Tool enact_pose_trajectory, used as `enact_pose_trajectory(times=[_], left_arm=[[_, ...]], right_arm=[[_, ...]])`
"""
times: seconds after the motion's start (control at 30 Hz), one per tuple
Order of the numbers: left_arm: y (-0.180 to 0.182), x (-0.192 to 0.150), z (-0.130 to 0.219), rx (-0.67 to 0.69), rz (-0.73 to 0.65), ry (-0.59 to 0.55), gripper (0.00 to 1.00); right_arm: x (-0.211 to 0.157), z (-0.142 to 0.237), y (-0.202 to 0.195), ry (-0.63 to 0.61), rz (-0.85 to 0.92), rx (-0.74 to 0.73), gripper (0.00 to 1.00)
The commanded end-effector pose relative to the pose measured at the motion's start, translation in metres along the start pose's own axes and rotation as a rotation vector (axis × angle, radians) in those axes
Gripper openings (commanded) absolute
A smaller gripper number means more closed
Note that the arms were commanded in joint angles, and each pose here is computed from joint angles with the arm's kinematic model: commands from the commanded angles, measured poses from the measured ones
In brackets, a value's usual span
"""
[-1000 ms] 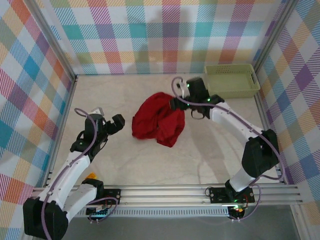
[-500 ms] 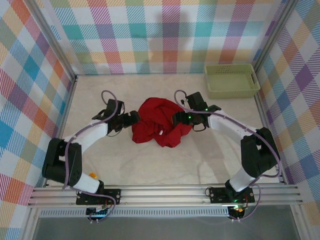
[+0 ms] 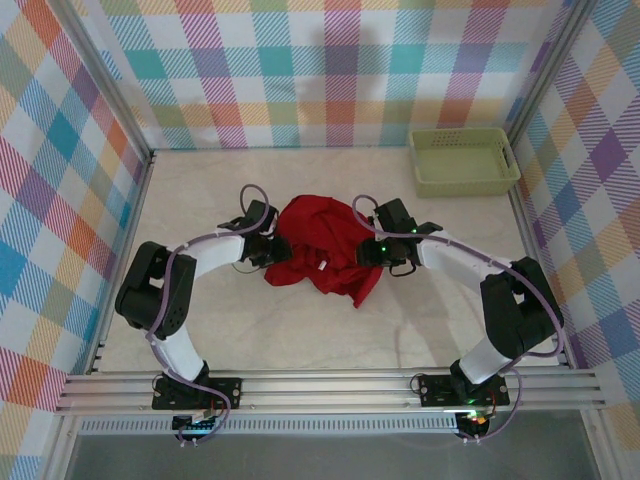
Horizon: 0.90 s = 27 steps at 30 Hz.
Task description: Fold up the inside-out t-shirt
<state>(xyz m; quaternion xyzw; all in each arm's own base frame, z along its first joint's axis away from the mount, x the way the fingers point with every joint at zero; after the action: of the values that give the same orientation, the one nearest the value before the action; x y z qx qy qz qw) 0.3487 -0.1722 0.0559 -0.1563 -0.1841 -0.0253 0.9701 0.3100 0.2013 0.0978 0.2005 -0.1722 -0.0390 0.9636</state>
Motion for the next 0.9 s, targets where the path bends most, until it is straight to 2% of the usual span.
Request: enact_pose_trajectory(times=[0.0, 0.07, 0.1, 0.23, 0.3, 0.37, 0.47, 0.53, 0.6, 0.7, 0.87], left_arm=[[-0.004, 0.013, 0.015, 0.027, -0.041, -0.023, 0.17], [-0.006, 0.025, 0.029, 0.045, -0.059, -0.054, 0.04], [-0.005, 0.032, 0.037, 0.059, -0.062, -0.071, 0.0], [0.004, 0.086, 0.096, 0.071, 0.003, -0.227, 0.0], [0.004, 0.118, 0.145, 0.038, 0.037, -0.355, 0.0], [-0.002, 0.146, 0.209, 0.013, 0.046, -0.528, 0.0], [-0.01, 0.162, 0.288, 0.004, 0.055, -0.774, 0.0], [-0.013, 0.162, 0.317, -0.01, 0.062, -0.872, 0.0], [-0.011, 0.157, 0.327, 0.001, 0.068, -0.904, 0.0], [0.004, 0.145, 0.313, 0.057, 0.086, -0.869, 0.0], [0.042, 0.123, 0.283, 0.17, 0.161, -0.767, 0.0]], right_arm=[[0.01, 0.016, 0.011, -0.047, 0.012, 0.021, 0.18], [0.024, 0.027, 0.014, -0.096, 0.037, -0.004, 0.01], [0.032, 0.034, 0.016, -0.123, 0.05, -0.021, 0.0], [0.089, 0.088, 0.031, -0.31, 0.143, -0.107, 0.0], [0.123, 0.128, 0.036, -0.419, 0.146, -0.117, 0.0], [0.153, 0.175, 0.04, -0.522, 0.108, -0.072, 0.0], [0.176, 0.236, 0.05, -0.652, 0.086, 0.027, 0.0], [0.178, 0.262, 0.059, -0.715, 0.111, 0.07, 0.0], [0.174, 0.275, 0.066, -0.74, 0.133, 0.117, 0.0], [0.163, 0.272, 0.062, -0.73, 0.142, 0.124, 0.0], [0.148, 0.246, 0.033, -0.691, 0.133, 0.01, 0.0]])
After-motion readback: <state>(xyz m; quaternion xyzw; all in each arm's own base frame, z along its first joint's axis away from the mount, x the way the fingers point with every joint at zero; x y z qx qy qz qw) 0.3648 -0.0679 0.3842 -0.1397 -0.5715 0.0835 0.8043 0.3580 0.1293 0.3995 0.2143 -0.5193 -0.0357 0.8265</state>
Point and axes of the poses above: each hand's point on the last joint's axis, 136 mm out from that joint toward the fingers, its own z axis back along the fingers, its own y axis along the line the jaws close on, x = y × z, the point moved 2 cm from there along z, back along the fingers, and after that the axes turned 14 degrees about -z, right-handed, at the moved point
